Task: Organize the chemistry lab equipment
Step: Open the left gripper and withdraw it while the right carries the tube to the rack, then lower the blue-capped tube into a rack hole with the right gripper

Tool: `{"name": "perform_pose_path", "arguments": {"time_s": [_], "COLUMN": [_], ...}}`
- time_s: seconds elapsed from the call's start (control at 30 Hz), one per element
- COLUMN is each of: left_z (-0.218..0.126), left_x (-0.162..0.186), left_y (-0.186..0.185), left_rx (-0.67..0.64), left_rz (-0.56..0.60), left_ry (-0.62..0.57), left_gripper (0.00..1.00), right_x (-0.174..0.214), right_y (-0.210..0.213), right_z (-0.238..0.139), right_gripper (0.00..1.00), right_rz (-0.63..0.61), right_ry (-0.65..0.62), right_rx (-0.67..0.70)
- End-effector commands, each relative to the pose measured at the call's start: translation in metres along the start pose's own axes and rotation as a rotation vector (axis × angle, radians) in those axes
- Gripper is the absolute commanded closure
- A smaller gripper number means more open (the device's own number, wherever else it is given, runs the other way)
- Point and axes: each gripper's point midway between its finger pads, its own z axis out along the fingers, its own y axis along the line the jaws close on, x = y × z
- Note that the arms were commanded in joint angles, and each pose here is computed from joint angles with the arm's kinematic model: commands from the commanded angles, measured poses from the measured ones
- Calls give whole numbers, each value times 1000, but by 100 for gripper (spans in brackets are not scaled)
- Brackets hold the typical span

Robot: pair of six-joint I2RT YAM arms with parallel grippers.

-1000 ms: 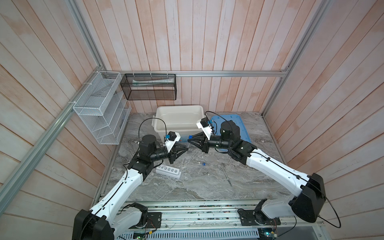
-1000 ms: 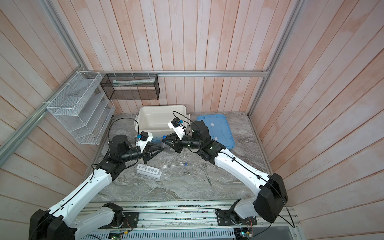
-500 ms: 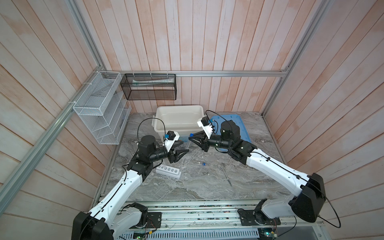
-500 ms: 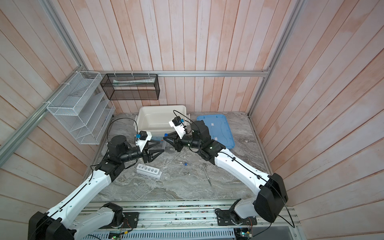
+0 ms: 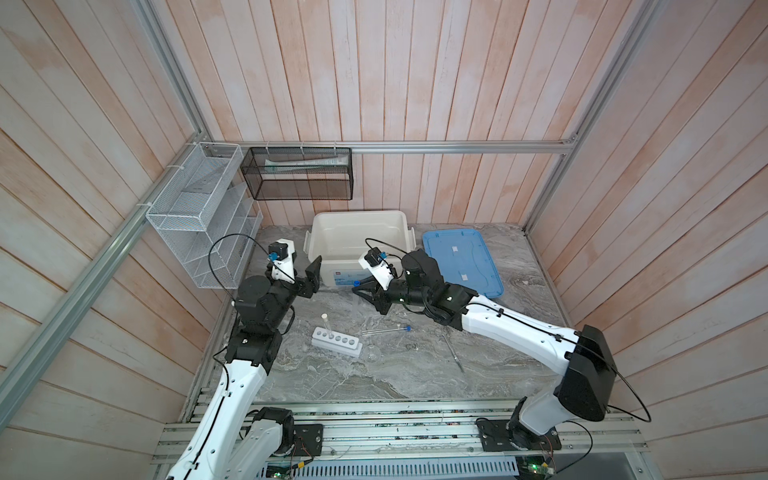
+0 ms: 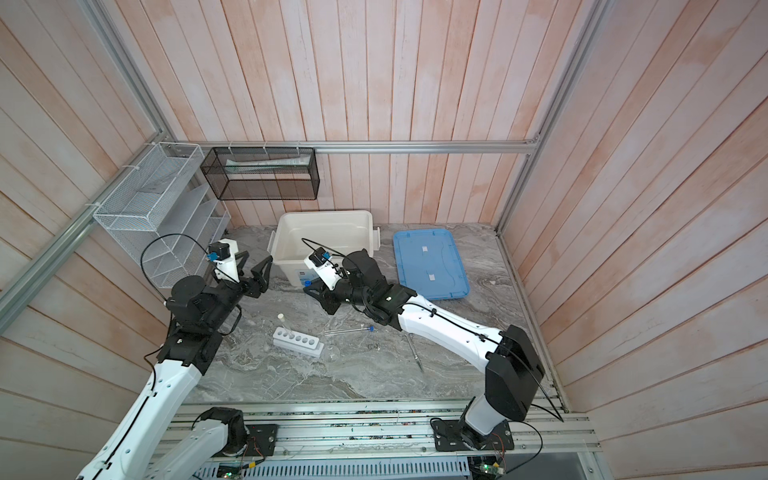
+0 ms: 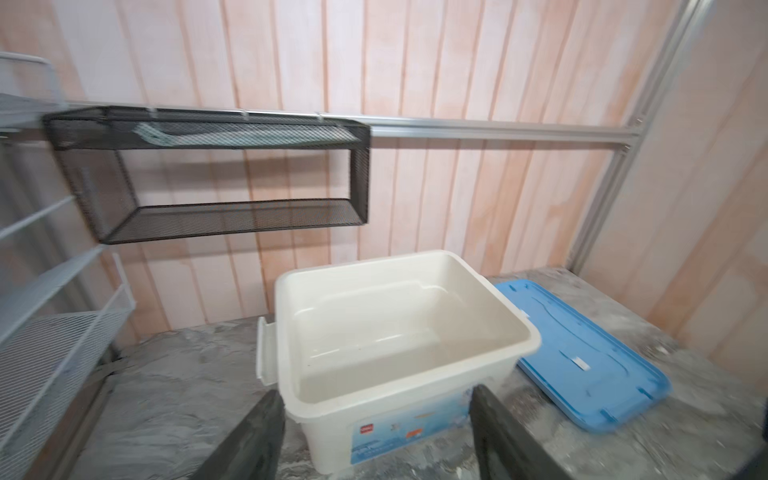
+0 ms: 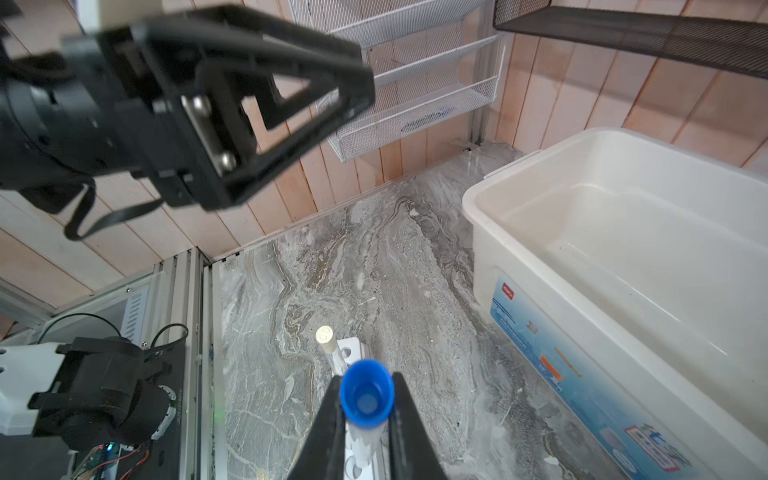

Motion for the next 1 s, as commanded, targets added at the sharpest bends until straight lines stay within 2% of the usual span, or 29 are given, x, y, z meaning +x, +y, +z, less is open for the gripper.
{"name": "perform_pose_path", "arguments": {"time_s": [0.0,0.13,0.4,0.97], "left_z": [-6,-8,-9,-7], "left_x": [-9,-8,-8,-3], "left_y": [33,46,43,41], "left_rx": [-165,-210,-190,-176], "left_rz": [-64,-84,-70,-61], "left_ry": [-53,-57,-64,-50], "left_gripper": [28,28,26,26], "right_x": [-8,-1,11,45], "right_y": [1,5,18,21], "right_z": [12,22,44,64], "right_gripper": [92,92,92,92], "right_rz": [-38,-25,-29,12], "right_ry": [-31,-58,-40,1], "right_rx": [26,23,9,-2]}}
